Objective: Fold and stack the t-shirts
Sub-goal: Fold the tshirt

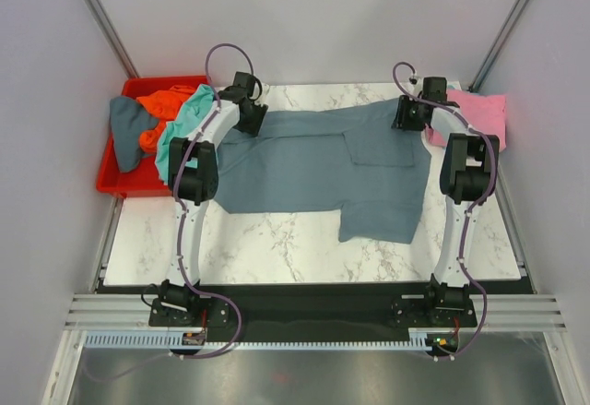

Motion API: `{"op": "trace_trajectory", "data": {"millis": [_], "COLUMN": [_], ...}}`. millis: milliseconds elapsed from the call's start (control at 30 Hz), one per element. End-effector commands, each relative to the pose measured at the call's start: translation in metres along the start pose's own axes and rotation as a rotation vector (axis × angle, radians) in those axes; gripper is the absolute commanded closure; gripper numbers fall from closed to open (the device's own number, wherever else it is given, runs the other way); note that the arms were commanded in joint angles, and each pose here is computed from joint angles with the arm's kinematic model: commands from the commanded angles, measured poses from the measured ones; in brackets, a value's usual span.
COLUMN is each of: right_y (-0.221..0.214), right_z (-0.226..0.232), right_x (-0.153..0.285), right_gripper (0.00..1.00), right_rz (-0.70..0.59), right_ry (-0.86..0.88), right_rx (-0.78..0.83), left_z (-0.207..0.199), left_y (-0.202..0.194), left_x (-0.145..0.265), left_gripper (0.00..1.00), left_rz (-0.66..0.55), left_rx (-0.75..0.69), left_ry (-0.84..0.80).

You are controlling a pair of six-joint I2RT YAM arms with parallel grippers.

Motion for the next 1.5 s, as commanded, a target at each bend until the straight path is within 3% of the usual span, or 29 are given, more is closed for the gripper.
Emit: {"op": "trace_trajectory", "data": {"millis": [0, 267, 533, 667, 700, 833, 900, 933, 1000, 1033, 1067, 1133, 1167, 1300, 1467], "right_y": [-0.011, 0.008, 0.012, 0.041, 0.054, 0.089, 0.100, 0.101, 0.097, 0.092, 0.082, 0.063, 0.048, -0.002, -0.038], "right_z": [-0.038, -0.044, -0.045, -0.026, -0.017, 0.011, 0.022, 0.025, 0.036, 0.039, 0.043, 0.044, 0.045, 0.034, 0.030], "right_x": [-0.015, -0.028, -0.025, -0.009, 0.005, 0.050, 0.079, 0.089, 0.118, 0.126, 0.144, 0.160, 0.175, 0.208, 0.240], "right_gripper": [0.50, 0.49, 0.47, 0.45, 0.44, 0.40, 0.38, 0.38, 0.37, 0.37, 0.37, 0.36, 0.37, 0.36, 0.35], "right_rz": [0.033, -0.013, -0.023, -0.090, -0.123, -0.220, -0.261, -0.267, -0.278, -0.272, -0.259, -0.215, -0.197, -0.110, -0.098], "right_ry": [-0.103, -0.109, -0.105, -0.032, -0.016, 0.050, 0.071, 0.076, 0.103, 0.115, 0.133, 0.138, 0.136, 0.100, 0.065], "right_rx": [-0.025, -0.015, -0.013, 0.016, 0.028, 0.069, 0.089, 0.096, 0.154, 0.183, 0.239, 0.301, 0.332, 0.519, 0.546], "left_z": [-0.004, -0.007, -0.019, -0.012, -0.008, -0.007, -0.015, -0.014, -0.025, -0.024, -0.034, -0.036, -0.043, -0.043, -0.049], "left_y": [-0.015, 0.017, 0.055, 0.089, 0.107, 0.123, 0.105, 0.101, 0.064, 0.054, 0.024, 0.002, -0.024, -0.071, -0.143], "left_x": [-0.013, -0.020, 0.001, 0.052, 0.089, 0.173, 0.182, 0.208, 0.202, 0.218, 0.206, 0.221, 0.212, 0.223, 0.223], "left_gripper": [0.45, 0.43, 0.33, 0.27, 0.25, 0.24, 0.24, 0.23, 0.23, 0.23, 0.24, 0.24, 0.25, 0.28, 0.36], "left_rz": [0.057, -0.039, -0.130, -0.226, -0.293, -0.407, -0.371, -0.392, -0.296, -0.301, -0.221, -0.208, -0.146, -0.088, 0.030], "left_rx": [0.002, -0.040, -0.086, -0.064, -0.056, -0.011, -0.004, 0.021, 0.008, 0.017, 0.007, 0.019, 0.019, 0.165, 0.336], "left_ry": [-0.019, 0.027, 0.091, 0.164, 0.180, 0.186, 0.153, 0.151, 0.114, 0.116, 0.090, 0.072, 0.044, -0.002, -0.074]}}
Point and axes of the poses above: each gripper's point midway between its finger pads, its own x axis back along the fingers, its own z axis along the line the jaws close on, y = z × x, the point moved 3 cm from there along x, back along the fingers, and after that the axes turned 8 degrees about -x, right-handed, at the moved point
